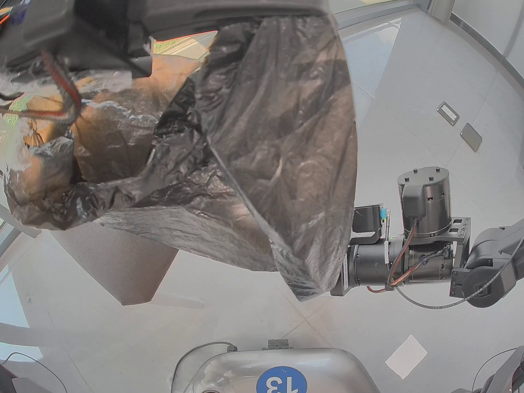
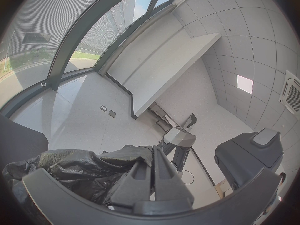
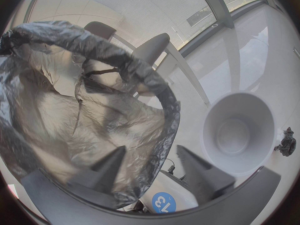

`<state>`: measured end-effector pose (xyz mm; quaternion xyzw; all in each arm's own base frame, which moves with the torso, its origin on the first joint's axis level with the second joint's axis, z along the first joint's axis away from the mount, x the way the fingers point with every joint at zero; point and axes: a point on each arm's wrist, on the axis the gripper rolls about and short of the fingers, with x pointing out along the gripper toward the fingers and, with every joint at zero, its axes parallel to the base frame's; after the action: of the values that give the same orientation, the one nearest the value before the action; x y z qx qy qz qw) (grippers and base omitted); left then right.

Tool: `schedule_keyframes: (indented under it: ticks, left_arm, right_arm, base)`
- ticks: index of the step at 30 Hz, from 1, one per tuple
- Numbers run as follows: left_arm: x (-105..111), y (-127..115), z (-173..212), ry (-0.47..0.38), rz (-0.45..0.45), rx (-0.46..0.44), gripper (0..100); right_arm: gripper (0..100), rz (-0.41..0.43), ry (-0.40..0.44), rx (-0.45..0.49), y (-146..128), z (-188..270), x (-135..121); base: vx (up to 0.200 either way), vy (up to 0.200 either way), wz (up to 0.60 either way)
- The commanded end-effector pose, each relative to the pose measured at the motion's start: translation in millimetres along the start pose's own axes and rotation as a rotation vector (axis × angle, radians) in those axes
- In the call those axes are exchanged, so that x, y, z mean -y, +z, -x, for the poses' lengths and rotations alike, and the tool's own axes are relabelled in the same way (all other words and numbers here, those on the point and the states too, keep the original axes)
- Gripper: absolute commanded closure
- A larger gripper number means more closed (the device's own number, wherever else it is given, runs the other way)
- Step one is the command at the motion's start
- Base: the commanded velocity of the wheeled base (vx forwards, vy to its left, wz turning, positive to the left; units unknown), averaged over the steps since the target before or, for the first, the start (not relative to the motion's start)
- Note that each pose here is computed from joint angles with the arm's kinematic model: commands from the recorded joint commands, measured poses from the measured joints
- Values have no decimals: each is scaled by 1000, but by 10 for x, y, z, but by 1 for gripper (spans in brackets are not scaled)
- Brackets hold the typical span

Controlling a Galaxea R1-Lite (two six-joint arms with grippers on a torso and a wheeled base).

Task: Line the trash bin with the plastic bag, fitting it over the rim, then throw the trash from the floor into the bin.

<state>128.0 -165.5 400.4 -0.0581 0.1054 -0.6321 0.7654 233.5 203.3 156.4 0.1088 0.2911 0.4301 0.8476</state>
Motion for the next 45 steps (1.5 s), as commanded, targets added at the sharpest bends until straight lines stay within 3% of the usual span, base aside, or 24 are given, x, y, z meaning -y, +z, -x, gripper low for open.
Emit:
schedule_keyframes:
  ticks: [1, 8, 16, 23, 28, 30, 40, 45]
  left_arm:
    - [-37, -3, -51, 7, 5, -6, 100]
    - [-73, 7, -104, 17, 35, 3, 100]
    - [-167, 41, -340, 100, 98, 10, 100]
    - [-244, -118, -733, 144, 141, -53, 100]
    - [-262, -161, -866, 173, 145, -68, 100]
    - [-258, -229, -1003, 212, 209, -77, 100]
    - [-507, -576, -1150, 335, 252, -189, 100]
    - [-714, -739, -1273, 452, 262, -224, 100]
  right_arm:
    - [100, -3, -7, 2, -2, 7, 16]
    - [100, -3, -43, 7, -64, 124, 62]
    - [100, 111, -280, 139, -137, 946, 338]
    - [100, 237, -430, 235, -443, 1633, 319]
    - [100, 265, -450, 268, -519, 1757, 267]
    - [100, 338, -510, 304, -567, 1917, 239]
    - [100, 392, -525, 236, -718, 1900, 284]
    - [100, 461, -539, 208, -704, 1886, 313]
  base:
    - [0, 0, 0]
    - [0, 0, 0]
    - [0, 0, 0]
    - [0, 0, 0]
    - [0, 0, 0]
    - [0, 0, 0]
    - [0, 0, 0]
    - [0, 0, 0]
